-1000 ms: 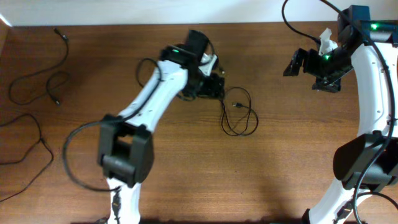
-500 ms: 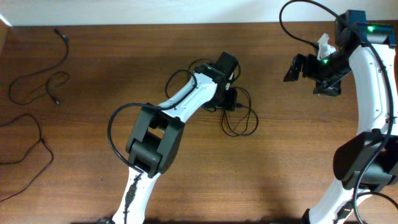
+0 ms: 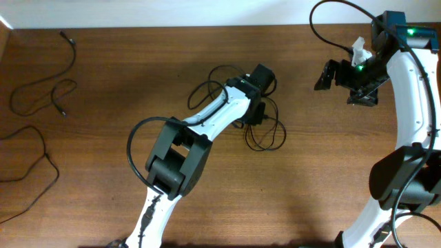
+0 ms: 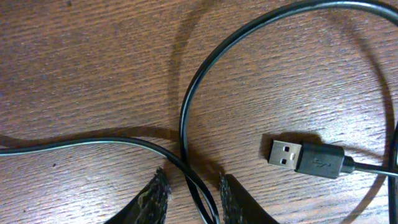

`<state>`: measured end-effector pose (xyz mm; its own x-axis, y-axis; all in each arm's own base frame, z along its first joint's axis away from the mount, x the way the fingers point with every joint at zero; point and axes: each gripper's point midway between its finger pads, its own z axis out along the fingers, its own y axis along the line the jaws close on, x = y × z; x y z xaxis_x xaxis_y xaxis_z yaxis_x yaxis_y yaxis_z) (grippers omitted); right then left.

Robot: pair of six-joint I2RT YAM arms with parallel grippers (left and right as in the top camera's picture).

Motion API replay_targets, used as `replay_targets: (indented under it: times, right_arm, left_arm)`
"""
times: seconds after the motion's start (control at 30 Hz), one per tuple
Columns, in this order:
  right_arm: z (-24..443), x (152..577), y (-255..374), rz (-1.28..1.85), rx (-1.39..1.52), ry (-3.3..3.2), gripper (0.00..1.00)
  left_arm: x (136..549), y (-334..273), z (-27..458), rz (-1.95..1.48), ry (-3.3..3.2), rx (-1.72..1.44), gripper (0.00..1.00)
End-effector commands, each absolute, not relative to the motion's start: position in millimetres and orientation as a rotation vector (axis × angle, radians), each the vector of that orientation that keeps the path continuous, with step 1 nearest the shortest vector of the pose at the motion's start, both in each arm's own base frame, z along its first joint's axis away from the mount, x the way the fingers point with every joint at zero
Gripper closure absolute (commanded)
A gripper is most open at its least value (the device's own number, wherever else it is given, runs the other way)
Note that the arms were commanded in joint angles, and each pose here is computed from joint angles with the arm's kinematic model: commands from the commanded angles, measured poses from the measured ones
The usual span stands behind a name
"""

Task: Untangle cables

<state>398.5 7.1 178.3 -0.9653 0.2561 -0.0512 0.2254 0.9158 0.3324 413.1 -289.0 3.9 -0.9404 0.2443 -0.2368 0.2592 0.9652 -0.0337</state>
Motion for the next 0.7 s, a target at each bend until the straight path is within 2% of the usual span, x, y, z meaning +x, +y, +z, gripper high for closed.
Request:
replay_targets:
  times: [0.0,0.1,0.13,0.2,0.33,0.37,0.47,0.5,0.57,0.67]
  right_arm:
    - [181.3,396.1,4.2,0.479,0.362,2.979,0.0]
    - [181.2,394.7,4.4,0.48,0.363,2.985,0.0]
    - [181.1,394.5,4.4,0.479,0.364,2.985,0.0]
    - [181.1,394.2,4.5,0.48,0.364,2.987,0.0]
    - [181.1,393.7,4.6,0.48,0.365,2.988,0.0]
    - [181.1,393.6,4.6,0.48,0.365,2.989,0.0]
    - [180.9,392.8,4.7,0.481,0.366,2.992,0.0]
    - [180.8,391.8,4.8,0.482,0.368,2.996,0.0]
    - [180.9,391.3,4.9,0.483,0.369,2.998,0.0]
    - [180.9,391.2,5.2,0.483,0.369,2.999,0.0]
  left_arm:
    - [390.8,-277.8,-48.6,-0.006,3.0,0.393,0.72]
    - [394.4,-275.1,-49.3,-0.004,2.998,0.399,0.97]
    - [402.9,-273.2,-39.2,-0.015,2.978,0.409,1.0]
    - [427.4,-260.3,-3.8,-0.032,2.939,0.336,1.0]
    - [488.4,-205.3,126.3,-0.105,2.75,0.178,1.0]
    - [503.8,-178.9,173.2,-0.122,2.666,0.111,1.0]
    - [526.3,-106.5,258.1,-0.131,2.48,-0.081,1.0]
    - [532.3,-55.1,290.9,-0.108,2.393,-0.198,1.0]
    - [537.3,10.7,311.5,-0.061,2.31,-0.338,1.0]
    - [540.5,106.7,316.5,0.017,2.216,-0.542,1.0]
